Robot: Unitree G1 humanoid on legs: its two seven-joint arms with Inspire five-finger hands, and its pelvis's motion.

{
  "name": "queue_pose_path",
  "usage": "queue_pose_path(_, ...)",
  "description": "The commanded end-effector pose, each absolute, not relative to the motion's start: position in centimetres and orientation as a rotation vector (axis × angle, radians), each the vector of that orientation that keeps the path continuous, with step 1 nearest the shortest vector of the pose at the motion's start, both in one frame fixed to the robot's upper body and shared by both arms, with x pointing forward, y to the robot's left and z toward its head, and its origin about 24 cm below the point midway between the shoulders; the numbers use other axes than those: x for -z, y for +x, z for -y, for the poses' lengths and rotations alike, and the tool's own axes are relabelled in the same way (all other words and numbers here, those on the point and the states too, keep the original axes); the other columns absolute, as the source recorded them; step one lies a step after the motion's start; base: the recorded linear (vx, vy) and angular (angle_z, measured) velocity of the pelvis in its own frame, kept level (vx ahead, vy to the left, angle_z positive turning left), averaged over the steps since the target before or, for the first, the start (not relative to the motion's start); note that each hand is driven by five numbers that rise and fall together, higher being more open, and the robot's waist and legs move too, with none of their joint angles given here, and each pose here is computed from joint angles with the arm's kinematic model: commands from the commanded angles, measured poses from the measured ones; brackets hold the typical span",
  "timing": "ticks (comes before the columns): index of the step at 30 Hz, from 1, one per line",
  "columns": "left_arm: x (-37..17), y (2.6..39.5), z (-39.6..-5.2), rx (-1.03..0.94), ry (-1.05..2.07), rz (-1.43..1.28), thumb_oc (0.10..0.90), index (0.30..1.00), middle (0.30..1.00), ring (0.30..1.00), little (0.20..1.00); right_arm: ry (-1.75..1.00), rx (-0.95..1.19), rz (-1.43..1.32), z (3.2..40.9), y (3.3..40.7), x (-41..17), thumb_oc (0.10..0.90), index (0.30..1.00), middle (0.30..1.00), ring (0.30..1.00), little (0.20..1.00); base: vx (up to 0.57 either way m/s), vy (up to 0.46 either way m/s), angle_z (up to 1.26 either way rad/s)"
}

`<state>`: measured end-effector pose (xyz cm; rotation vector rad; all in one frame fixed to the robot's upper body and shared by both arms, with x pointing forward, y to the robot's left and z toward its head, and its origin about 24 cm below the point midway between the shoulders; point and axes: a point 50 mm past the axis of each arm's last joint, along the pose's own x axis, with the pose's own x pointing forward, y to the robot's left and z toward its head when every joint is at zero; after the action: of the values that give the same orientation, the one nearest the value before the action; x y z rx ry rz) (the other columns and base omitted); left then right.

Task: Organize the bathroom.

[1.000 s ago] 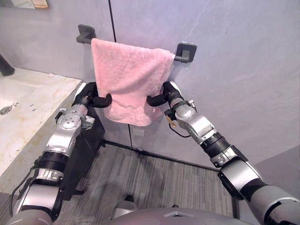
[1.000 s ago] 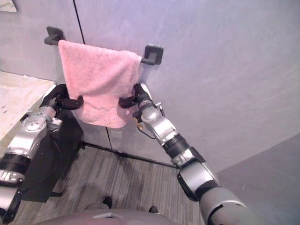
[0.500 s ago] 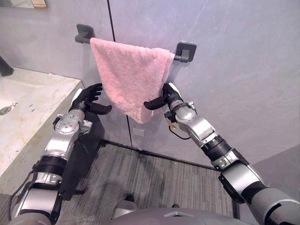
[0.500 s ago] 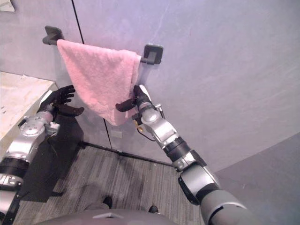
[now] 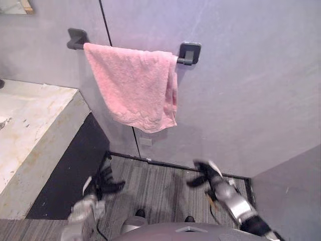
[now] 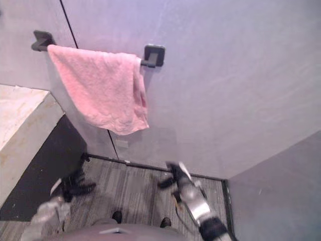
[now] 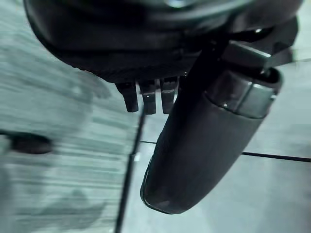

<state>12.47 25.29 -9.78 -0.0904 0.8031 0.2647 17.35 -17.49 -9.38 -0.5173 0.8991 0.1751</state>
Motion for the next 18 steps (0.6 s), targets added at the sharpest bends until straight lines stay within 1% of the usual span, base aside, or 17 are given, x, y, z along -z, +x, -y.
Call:
queue_pose_path(1, 4.6, 20.1, -27.3, -0.218, -0.031, -0.504, 0.8, 0.9, 0.9, 0.9, 0.9, -0.649, -0.247, -0.484, 15.5, 25.5, 2.8, 0.8, 0.9, 0.9, 0.9, 0.9, -0.05, -0.023, -0.04)
queue_pose_path(3, 6.9, 18.0, -26.9, -0.233, -0.103, -0.618, 0.8, 0.9, 0.9, 0.9, 0.9, -0.688, -0.267, -0.582, 16.4, 23.7, 4.9, 0.8, 0.9, 0.9, 0.9, 0.9, -0.08, -0.038, -0.05)
queue_pose_path(4, 6.9, 18.0, -26.9, -0.233, -0.103, -0.618, 0.8, 0.9, 0.9, 0.9, 0.9, -0.688, -0.267, -0.582, 16.4, 23.7, 4.9, 0.8, 0.9, 0.9, 0.9, 0.9, -0.08, -0.046, -0.05)
queue_pose_path(5, 7.7, 17.1, -26.8, -0.227, -0.098, -0.671, 0.8, 0.9, 0.9, 0.9, 0.9, -0.708, -0.27, -0.634, 16.9, 22.9, 5.8, 0.8, 0.9, 0.9, 0.9, 0.9, -0.06, -0.052, -0.04)
queue_pose_path(7, 10.0, 14.8, -25.7, -0.19, -0.175, -0.769, 0.8, 0.9, 0.9, 0.9, 0.9, -0.741, -0.273, -0.733, 18.2, 21.1, 7.8, 0.8, 0.9, 0.9, 0.9, 0.9, -0.08, -0.074, -0.03)
queue_pose_path(8, 10.0, 14.8, -25.7, -0.19, -0.175, -0.769, 0.8, 0.9, 0.9, 0.9, 0.9, -0.741, -0.273, -0.733, 18.2, 21.1, 7.8, 0.8, 0.9, 0.9, 0.9, 0.9, -0.06, -0.064, 0.02)
queue_pose_path(11, 12.7, 11.6, -24.8, -0.27, -0.23, -0.941, 0.8, 0.9, 0.9, 0.9, 0.9, -0.794, -0.28, -0.838, 19.3, 19.5, 9.7, 0.8, 0.9, 0.9, 0.9, 0.9, -0.05, -0.076, 0.13)
queue_pose_path(13, 12.7, 11.6, -24.8, -0.27, -0.23, -0.941, 0.8, 0.9, 0.9, 0.9, 0.9, -0.794, -0.28, -0.838, 19.3, 19.5, 9.7, 0.8, 0.9, 0.9, 0.9, 0.9, -0.03, -0.04, 0.18)
queue_pose_path(14, 13.2, 10.8, -24.7, -0.29, -0.232, -0.981, 0.8, 0.9, 0.9, 0.9, 0.9, -0.807, -0.281, -0.853, 19.4, 19.2, 10.1, 0.8, 0.9, 0.9, 0.9, 0.9, -0.1, -0.141, 0.33)
queue_pose_path(15, 14.4, 8.6, -24.9, -0.361, -0.249, -1.083, 0.8, 0.9, 0.9, 0.9, 0.9, -0.835, -0.289, -0.88, 19.8, 18.9, 10.8, 0.8, 0.9, 0.9, 0.9, 0.9, -0.1, -0.141, 0.33)
queue_pose_path(16, 14.4, 8.6, -24.9, -0.361, -0.249, -1.083, 0.8, 0.9, 0.9, 0.9, 0.9, -0.835, -0.289, -0.88, 19.8, 18.9, 10.8, 0.8, 0.9, 0.9, 0.9, 0.9, -0.11, -0.208, 0.23)
queue_pose_path(18, 15.4, 5.3, -25.7, -0.474, -0.26, -1.192, 0.8, 0.9, 0.9, 0.9, 0.9, -0.868, -0.315, -0.903, 19.8, 18.7, 11.5, 0.8, 0.9, 0.9, 0.9, 0.9, -0.08, -0.247, 0.43)
